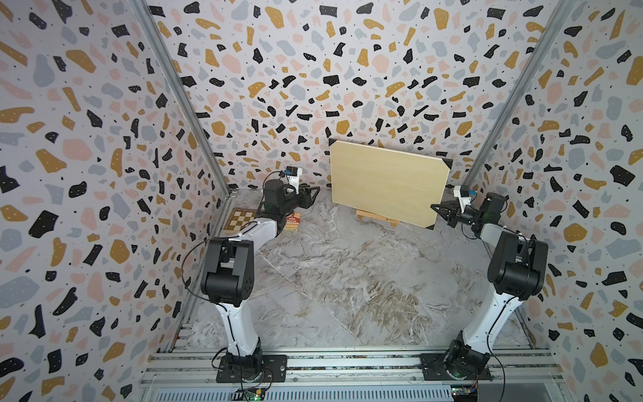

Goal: Assemble the easel
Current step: Place the drawing board on the easel.

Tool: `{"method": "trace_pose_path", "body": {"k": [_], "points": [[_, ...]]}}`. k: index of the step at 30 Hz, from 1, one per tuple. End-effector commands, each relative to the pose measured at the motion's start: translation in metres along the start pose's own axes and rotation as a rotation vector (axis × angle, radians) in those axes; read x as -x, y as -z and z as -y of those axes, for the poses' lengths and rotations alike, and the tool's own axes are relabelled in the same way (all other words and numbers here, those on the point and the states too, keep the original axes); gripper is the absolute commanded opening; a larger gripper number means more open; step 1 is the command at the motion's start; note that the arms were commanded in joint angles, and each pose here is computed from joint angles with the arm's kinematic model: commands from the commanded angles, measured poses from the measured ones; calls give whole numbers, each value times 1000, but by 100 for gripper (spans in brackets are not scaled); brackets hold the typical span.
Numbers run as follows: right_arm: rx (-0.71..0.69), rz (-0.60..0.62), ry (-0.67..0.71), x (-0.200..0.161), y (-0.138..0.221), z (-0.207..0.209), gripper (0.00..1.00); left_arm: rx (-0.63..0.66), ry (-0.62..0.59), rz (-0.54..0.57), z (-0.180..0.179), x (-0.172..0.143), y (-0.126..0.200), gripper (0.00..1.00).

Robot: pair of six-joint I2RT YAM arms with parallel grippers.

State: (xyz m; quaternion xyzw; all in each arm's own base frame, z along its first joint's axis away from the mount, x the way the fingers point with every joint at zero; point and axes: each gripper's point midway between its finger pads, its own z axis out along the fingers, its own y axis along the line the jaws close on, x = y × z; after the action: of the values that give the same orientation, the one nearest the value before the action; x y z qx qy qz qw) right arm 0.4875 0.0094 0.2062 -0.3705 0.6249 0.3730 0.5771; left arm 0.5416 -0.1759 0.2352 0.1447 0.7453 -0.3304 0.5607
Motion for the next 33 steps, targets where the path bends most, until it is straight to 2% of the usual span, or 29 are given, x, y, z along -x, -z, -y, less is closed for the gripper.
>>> {"method": "trace_pose_path", "body": {"k": [1,19,26,28,31,33], "points": [[-9,-19,80,1,6,11,0,-19,-32,62,6,23,0,53],[15,-50,43,-35,2,25,0,-33,-50,55,9,26,-1,59],[7,-59,39,-35,2,27,0,-27,-44,48,5,22,-4,60],[6,-62,34,-37,2,27,6,-26,-40,45,4,20,-6,61],[1,-66,35,-40,3,27,20,-26,-34,40,2,18,-7,61],[-1,-69,35,-41,3,27,22,-26,-32,38,2,17,-8,61]]}}
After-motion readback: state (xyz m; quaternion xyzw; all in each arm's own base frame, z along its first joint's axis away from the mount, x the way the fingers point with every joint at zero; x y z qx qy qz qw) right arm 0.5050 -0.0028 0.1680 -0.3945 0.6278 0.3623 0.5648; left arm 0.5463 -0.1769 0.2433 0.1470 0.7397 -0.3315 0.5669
